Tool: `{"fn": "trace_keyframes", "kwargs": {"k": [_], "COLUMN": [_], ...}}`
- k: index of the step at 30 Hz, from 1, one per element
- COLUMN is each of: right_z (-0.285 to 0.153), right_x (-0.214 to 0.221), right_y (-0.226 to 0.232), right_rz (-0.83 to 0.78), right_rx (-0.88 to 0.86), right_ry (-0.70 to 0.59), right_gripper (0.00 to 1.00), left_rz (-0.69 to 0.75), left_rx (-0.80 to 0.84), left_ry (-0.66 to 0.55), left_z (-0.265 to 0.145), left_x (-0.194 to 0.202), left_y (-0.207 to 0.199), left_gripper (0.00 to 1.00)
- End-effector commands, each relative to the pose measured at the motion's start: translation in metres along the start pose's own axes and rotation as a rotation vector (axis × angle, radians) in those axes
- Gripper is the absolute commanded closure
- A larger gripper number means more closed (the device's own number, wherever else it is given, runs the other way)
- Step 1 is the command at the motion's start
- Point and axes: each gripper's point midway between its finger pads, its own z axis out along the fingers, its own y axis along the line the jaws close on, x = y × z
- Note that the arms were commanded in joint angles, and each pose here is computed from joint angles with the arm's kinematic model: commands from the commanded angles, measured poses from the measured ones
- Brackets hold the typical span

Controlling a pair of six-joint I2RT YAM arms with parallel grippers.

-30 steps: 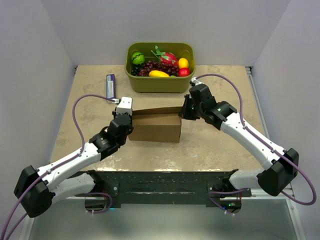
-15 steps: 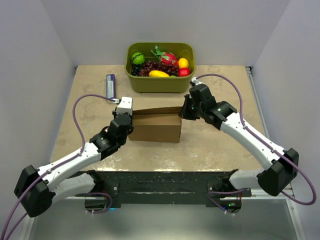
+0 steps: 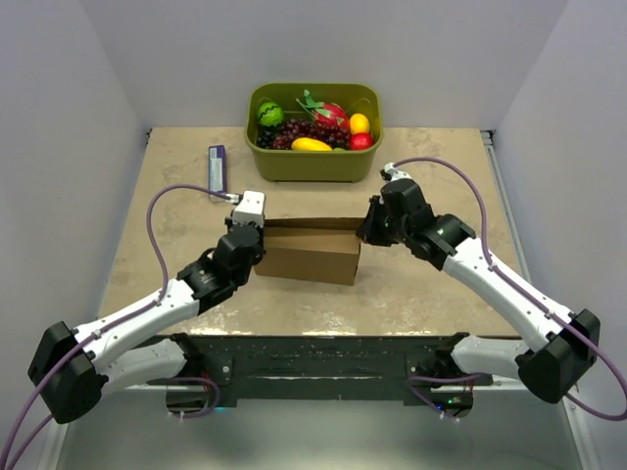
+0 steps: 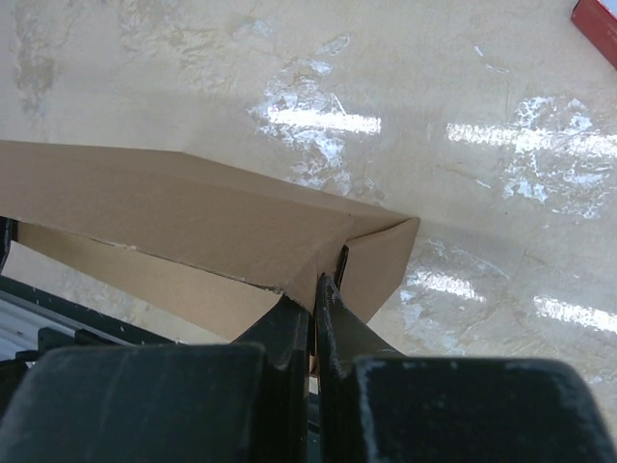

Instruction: Fold the paper box

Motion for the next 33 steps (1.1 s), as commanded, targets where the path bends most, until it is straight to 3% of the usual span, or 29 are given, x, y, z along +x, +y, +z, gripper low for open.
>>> {"fn": "trace_keyframes", "kwargs": {"k": [1,14,24,33], "right_z": [-0.014,-0.004,-0.037,-0.039], "right_x": [-0.016,0.001,-0.047,-0.064], "right_y": [0.052,0.035,0.079,0.081], "right_rz": [0.039,0.031,0.059,0.096], "right_rx": [-0.231,-0.175,-0.311,-0.353], "right_ry": [-0.083,-0.047,-0.149,-0.146], "right_gripper": [1.0,1.0,1.0,1.0], "left_rz": [0.099,0.098,0.109,0.147], "left_rx": [0.148,0.15,0.139,0.118], "left_ry": [0.165,0.164,0.163,0.17], "left_z": [-0.008,-0.008,-0.008,-0.008], "left_x": [0.05,0.05,0.049,0.053], "left_y": [-0.027,-0.027,-0.025,-0.023], "left_gripper": [0.92,0.92,0.92,0.92]}}
